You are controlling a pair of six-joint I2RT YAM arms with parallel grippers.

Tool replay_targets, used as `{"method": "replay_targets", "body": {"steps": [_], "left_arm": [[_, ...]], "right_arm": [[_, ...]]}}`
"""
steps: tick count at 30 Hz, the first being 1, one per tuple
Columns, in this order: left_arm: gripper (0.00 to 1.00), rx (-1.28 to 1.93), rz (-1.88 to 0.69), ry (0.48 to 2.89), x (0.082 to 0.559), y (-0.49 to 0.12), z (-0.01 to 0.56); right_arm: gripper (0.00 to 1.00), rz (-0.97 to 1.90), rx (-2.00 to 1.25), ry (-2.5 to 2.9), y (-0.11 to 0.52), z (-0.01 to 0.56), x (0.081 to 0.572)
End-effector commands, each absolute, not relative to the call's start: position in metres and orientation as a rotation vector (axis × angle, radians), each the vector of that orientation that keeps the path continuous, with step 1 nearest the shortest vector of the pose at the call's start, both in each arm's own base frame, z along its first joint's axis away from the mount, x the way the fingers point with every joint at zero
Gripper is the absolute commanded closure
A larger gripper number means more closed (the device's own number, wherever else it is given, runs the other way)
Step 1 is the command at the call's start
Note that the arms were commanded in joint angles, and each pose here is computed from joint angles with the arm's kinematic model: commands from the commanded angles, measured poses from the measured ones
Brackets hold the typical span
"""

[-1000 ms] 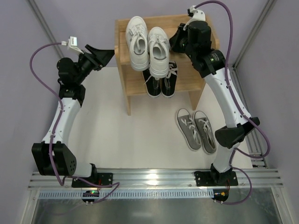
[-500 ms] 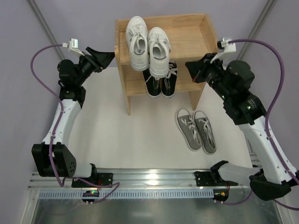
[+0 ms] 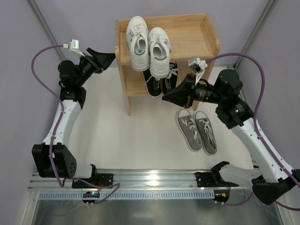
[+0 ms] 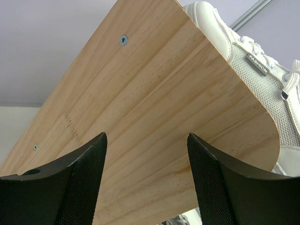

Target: Place and organize the shoes onto the shoe shelf

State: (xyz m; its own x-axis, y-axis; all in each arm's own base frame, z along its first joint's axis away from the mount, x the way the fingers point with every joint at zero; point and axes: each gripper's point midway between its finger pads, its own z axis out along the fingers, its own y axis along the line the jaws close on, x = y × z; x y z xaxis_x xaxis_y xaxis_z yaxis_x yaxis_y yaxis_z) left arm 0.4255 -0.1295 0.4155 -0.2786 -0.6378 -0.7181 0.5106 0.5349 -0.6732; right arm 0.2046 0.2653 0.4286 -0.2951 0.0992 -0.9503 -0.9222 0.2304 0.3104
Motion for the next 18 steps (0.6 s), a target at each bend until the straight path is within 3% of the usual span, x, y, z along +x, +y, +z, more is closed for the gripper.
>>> {"method": "replay_targets", "body": {"steps": [1,6,18], "left_arm": [[0.32,-0.048,-1.122,1.432,0.413,-0.132,0.434],[0.32,-0.047,-1.122,1.435,0.414,-0.133,0.433],[0.33,-0.041,-1.12,1.44,0.412,-0.133,0.432]], "right_arm": [[0.96,1.373,-1.011,1.302,0.275,0.457,0.181],[0.96,1.363,-0.998,1.271,0.281,0.475,0.201],[0.96,1.138,-0.766,1.452,0.293,0.468,0.304]]}}
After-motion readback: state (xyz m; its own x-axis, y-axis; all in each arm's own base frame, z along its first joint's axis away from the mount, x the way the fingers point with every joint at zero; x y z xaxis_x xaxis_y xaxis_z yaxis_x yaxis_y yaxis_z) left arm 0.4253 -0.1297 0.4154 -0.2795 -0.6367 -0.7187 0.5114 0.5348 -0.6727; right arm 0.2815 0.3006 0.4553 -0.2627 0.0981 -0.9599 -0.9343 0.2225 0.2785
